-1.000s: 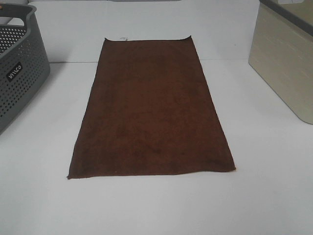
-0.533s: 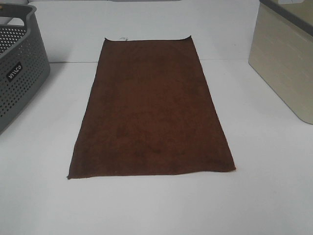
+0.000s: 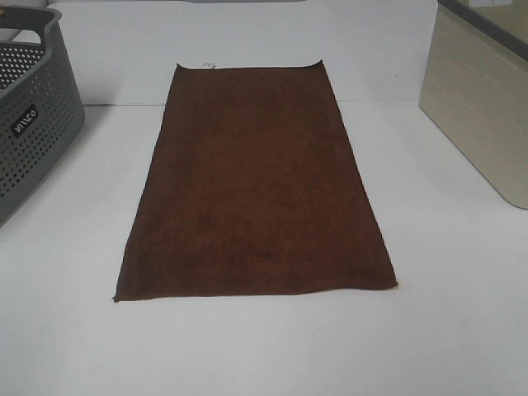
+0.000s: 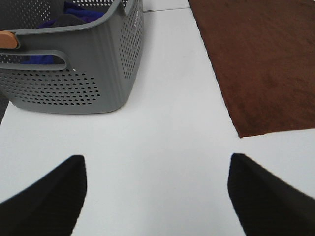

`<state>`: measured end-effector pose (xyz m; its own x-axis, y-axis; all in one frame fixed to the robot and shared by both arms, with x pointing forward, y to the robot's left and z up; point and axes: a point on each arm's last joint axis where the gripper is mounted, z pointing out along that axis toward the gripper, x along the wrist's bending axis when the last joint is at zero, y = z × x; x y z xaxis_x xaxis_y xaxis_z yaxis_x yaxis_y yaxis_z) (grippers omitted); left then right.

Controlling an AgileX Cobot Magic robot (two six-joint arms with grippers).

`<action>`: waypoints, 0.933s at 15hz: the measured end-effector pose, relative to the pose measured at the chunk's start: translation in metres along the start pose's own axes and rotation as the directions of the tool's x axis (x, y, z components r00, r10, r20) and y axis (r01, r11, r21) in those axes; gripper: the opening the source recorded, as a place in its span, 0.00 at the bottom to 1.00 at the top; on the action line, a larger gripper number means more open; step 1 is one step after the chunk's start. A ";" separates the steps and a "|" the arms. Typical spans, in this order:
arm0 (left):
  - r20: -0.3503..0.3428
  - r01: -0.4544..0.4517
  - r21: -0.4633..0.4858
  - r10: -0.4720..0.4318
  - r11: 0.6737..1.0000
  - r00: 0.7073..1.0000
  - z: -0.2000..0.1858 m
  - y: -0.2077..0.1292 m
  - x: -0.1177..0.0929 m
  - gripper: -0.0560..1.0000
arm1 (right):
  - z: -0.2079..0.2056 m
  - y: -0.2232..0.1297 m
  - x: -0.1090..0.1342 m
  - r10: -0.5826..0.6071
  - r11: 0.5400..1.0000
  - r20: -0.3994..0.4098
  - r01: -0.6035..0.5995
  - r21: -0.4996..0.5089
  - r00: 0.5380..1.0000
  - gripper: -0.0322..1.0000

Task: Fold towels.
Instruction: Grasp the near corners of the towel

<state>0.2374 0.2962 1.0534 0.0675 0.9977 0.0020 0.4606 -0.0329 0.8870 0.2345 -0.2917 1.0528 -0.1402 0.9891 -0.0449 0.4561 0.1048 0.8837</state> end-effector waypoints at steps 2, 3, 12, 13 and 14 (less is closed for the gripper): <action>0.000 0.009 0.000 -0.009 1.000 1.000 0.000 0.000 0.000 0.76 | 0.000 0.000 0.000 0.005 1.000 -0.001 -0.005 -0.001 1.000 0.86; 0.002 0.034 -0.003 -0.034 0.999 0.999 0.000 0.003 0.000 0.76 | 0.000 0.001 0.000 0.013 1.000 0.000 -0.013 -0.005 1.000 0.86; 0.160 0.307 0.175 -0.335 0.935 0.929 0.086 0.058 -0.012 0.76 | 0.078 0.041 -0.003 0.221 0.914 -0.039 -0.193 0.356 0.975 0.85; 0.151 0.315 0.243 -0.357 0.917 0.922 0.103 0.058 -0.012 0.76 | 0.090 0.045 -0.002 0.250 0.893 -0.044 -0.213 0.398 0.967 0.85; 0.145 0.334 0.281 -0.384 0.900 0.912 0.120 0.059 -0.012 0.76 | 0.108 0.048 -0.002 0.283 0.860 -0.047 -0.232 0.455 0.958 0.85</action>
<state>0.3695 0.2750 1.0504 0.0133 0.9137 -0.4061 0.6855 0.2873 0.6690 0.3514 -0.2772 1.0450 -0.0462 0.9723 0.2292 0.8244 -0.0925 0.5584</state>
